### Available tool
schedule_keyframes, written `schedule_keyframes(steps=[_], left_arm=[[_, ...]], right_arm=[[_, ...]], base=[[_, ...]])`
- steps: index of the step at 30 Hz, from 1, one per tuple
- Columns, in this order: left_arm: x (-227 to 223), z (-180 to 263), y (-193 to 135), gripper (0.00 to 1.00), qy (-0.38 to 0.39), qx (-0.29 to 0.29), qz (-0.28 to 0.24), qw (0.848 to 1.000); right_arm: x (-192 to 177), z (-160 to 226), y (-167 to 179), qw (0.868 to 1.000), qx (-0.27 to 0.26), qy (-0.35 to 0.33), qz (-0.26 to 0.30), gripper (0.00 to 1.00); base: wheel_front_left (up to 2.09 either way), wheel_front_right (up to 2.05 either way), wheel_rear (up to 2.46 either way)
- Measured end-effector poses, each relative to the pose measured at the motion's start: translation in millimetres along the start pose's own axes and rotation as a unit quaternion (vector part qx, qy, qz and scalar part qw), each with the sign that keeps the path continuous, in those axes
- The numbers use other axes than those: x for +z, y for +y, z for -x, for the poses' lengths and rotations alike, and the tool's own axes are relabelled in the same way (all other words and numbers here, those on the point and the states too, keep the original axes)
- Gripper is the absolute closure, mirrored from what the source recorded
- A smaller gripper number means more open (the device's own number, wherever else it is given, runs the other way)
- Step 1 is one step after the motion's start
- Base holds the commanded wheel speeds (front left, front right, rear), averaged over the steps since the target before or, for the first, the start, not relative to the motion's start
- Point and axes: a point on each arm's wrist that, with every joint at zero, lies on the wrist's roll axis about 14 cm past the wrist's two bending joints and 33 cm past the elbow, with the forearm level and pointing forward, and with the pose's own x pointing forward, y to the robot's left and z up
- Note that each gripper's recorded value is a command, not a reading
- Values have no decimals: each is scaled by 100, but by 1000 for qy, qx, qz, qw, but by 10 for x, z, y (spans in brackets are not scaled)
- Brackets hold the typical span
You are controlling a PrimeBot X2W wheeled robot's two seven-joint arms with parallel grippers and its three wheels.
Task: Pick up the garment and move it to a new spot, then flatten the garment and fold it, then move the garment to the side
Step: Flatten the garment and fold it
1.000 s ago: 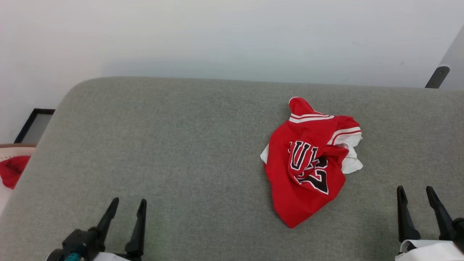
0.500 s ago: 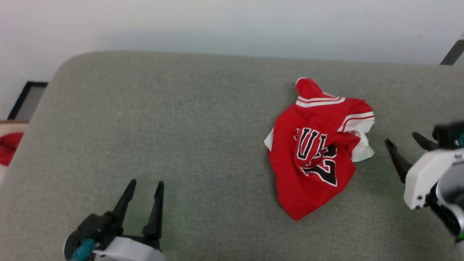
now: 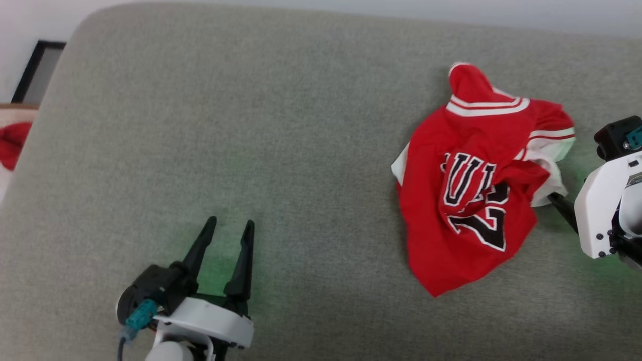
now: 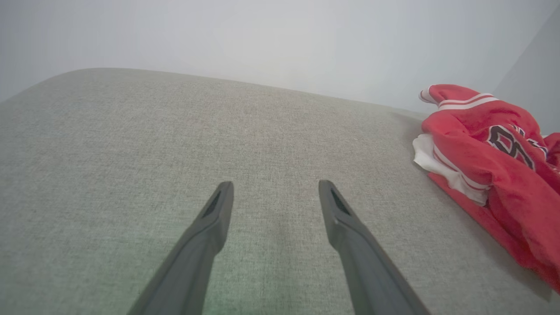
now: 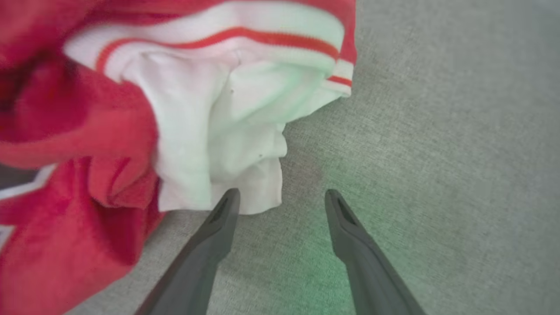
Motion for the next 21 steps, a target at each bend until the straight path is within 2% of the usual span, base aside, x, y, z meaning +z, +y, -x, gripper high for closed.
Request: schedule_keyframes(steps=[2,3,4,5,13,21], left_arm=[[-33,-20,17,0,4,3,1,1000],[-47,-26,30,0,6,5,1,1000],[-64,-31,43,0,9,7,0,1000],[-77,-35,56,0,11,8,0,1000],[-129,-103,42,0,16,6,3,1000],[-110,-193,-35,0,11,-10,2,1000]], right_arm=[[-60,-96,27,1000,6,16,9,0],[-78,-137,53,1000,11,21,10,10],[-93,-174,76,999,16,25,11,64],[-93,-199,79,999,18,28,15,100],[-44,-240,12,1000,21,10,-5,100],[-202,74,-908,993,-86,-22,-74,100]], base=[[0,0,0],[0,0,0],[0,0,0],[0,0,0],[0,0,0],[0,0,0]])
